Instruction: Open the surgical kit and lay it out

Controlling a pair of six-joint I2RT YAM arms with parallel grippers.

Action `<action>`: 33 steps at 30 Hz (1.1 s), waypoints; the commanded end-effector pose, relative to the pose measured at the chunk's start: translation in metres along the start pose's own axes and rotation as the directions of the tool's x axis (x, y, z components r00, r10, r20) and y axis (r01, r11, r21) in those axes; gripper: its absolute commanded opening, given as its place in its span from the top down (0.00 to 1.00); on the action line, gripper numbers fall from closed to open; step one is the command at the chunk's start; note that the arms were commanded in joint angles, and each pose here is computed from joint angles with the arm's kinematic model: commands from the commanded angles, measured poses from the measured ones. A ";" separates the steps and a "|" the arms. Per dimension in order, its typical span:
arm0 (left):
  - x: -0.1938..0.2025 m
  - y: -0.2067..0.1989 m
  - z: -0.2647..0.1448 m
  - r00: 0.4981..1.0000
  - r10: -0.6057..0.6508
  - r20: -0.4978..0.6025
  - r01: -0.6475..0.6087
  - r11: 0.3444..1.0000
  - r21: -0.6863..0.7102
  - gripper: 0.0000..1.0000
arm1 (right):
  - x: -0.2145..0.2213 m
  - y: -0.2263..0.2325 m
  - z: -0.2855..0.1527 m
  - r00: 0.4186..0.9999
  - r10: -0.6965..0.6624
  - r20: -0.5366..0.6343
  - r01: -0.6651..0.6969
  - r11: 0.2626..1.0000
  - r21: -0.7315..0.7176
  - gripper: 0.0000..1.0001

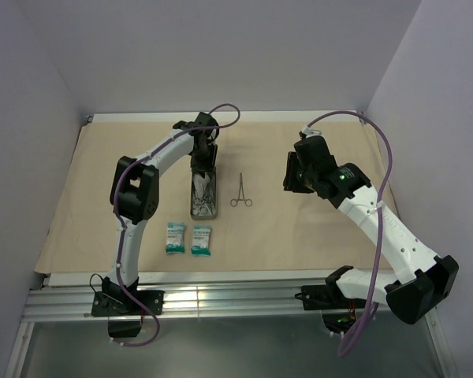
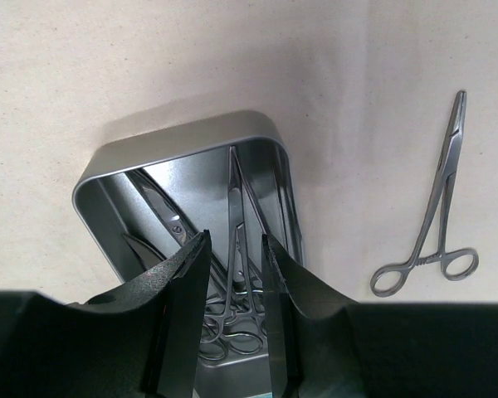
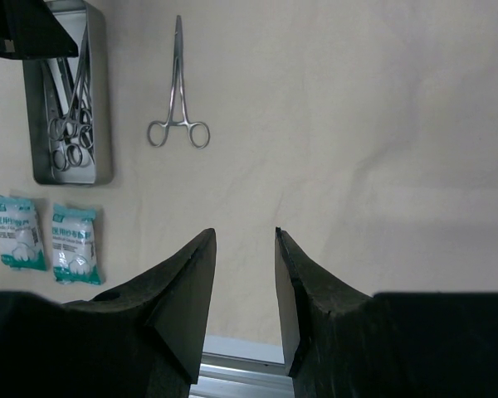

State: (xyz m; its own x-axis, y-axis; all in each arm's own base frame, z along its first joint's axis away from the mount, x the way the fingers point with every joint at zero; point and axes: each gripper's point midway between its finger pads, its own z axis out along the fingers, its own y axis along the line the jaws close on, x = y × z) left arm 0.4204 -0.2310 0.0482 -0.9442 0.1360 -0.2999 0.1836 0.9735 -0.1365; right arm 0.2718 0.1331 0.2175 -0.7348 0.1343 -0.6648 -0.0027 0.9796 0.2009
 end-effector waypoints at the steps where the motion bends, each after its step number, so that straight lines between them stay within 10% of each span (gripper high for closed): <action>1: -0.004 -0.008 -0.014 1.000 0.016 0.018 -0.017 0.999 0.035 0.62 | -0.018 0.000 -0.010 0.997 0.021 0.068 -0.021 1.000 -0.003 0.58; 33: 0.035 -0.001 0.026 0.993 0.059 -0.104 -0.058 0.998 0.018 0.76 | -0.015 -0.001 -0.012 0.997 0.047 0.064 -0.047 0.999 -0.004 0.58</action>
State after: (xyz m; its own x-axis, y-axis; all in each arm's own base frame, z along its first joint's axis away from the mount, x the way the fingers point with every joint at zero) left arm 0.3951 -0.2276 0.0210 -0.9595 0.1819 -0.2153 0.2138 0.9675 -0.1353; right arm 0.2714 0.1329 0.2181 -0.7332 0.1509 -0.6631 0.0113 0.9776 0.2100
